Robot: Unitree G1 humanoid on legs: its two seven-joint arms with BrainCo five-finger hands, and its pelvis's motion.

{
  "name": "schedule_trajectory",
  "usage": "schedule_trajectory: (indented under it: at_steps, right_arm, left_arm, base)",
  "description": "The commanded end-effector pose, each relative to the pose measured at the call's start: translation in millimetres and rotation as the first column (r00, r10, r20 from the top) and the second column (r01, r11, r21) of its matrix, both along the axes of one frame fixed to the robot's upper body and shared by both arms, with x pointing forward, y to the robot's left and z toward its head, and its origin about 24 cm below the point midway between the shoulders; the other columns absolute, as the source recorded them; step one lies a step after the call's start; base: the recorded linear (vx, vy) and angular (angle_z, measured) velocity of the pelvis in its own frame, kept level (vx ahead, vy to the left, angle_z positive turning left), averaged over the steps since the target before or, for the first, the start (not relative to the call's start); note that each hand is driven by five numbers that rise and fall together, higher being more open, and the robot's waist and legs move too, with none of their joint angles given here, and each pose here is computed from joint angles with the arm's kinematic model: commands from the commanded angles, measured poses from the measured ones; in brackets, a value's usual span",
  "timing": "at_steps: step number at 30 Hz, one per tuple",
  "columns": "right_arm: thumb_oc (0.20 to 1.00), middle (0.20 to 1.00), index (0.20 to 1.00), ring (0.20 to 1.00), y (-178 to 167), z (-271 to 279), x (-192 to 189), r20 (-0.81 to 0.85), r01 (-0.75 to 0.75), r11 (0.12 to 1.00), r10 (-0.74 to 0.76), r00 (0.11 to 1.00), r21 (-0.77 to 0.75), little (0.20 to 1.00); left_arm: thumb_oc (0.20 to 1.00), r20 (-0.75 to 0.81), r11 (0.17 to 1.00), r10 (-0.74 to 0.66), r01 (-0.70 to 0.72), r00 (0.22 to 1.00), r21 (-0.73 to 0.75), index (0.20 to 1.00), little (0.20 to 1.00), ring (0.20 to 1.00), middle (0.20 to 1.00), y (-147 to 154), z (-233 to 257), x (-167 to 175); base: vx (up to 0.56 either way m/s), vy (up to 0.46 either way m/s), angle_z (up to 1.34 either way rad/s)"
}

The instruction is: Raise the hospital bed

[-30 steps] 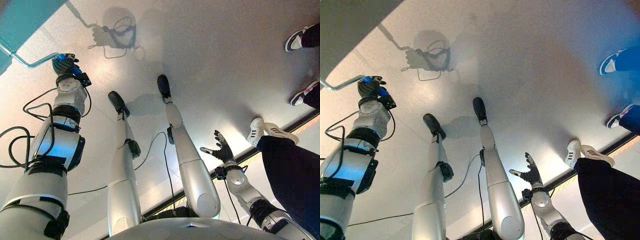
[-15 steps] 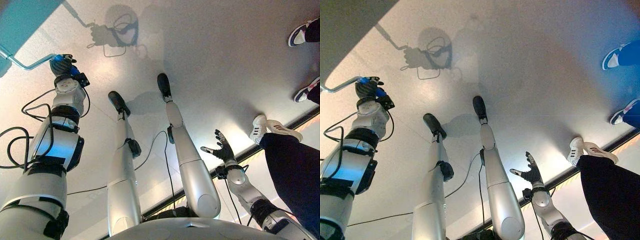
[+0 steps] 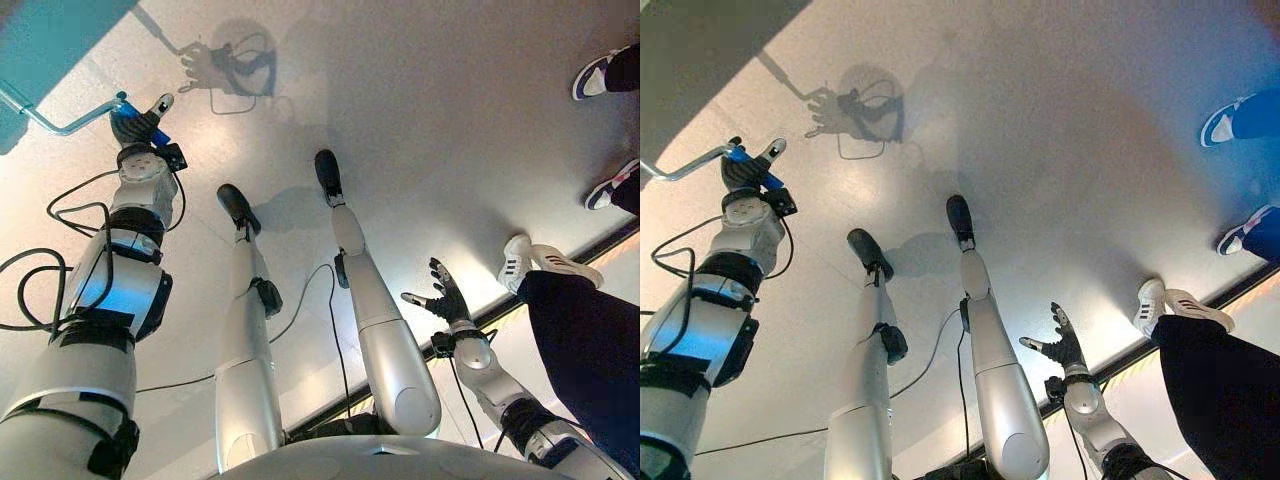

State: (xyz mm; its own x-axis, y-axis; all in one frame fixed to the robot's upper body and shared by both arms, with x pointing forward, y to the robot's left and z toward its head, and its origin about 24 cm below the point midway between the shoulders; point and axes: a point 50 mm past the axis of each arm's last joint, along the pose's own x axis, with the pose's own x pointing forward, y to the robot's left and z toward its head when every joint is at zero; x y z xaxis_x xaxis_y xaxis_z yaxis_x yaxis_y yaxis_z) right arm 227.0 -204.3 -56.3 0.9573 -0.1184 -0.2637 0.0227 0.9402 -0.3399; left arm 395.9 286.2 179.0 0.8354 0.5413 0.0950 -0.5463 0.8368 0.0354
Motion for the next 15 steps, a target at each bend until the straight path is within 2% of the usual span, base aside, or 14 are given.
schedule_trajectory:
  at_steps: [1, 15]
  right_arm:
    - [1.0, 1.0, 1.0, 1.0, -18.7, -14.6, -29.9, -0.081, 0.015, 0.998, -0.02, 0.997, -0.056, 1.0]
    - [1.0, 1.0, 1.0, 1.0, -18.6, -16.0, -29.1, -0.093, 0.007, 0.998, -0.012, 0.996, -0.058, 1.0]
  left_arm:
    - [1.0, 0.131, 0.992, -0.104, 0.095, 0.986, 0.078, 1.0, 1.0, 1.0, 1.0, -27.3, 42.2, 12.5]
    - [1.0, 0.12, 0.991, -0.129, 0.122, 0.984, 0.061, 1.0, 1.0, 1.0, 1.0, -33.2, 30.5, 12.8]
  base:
    - [-0.03, -0.002, 0.06]
    - [-0.02, -0.002, 0.06]
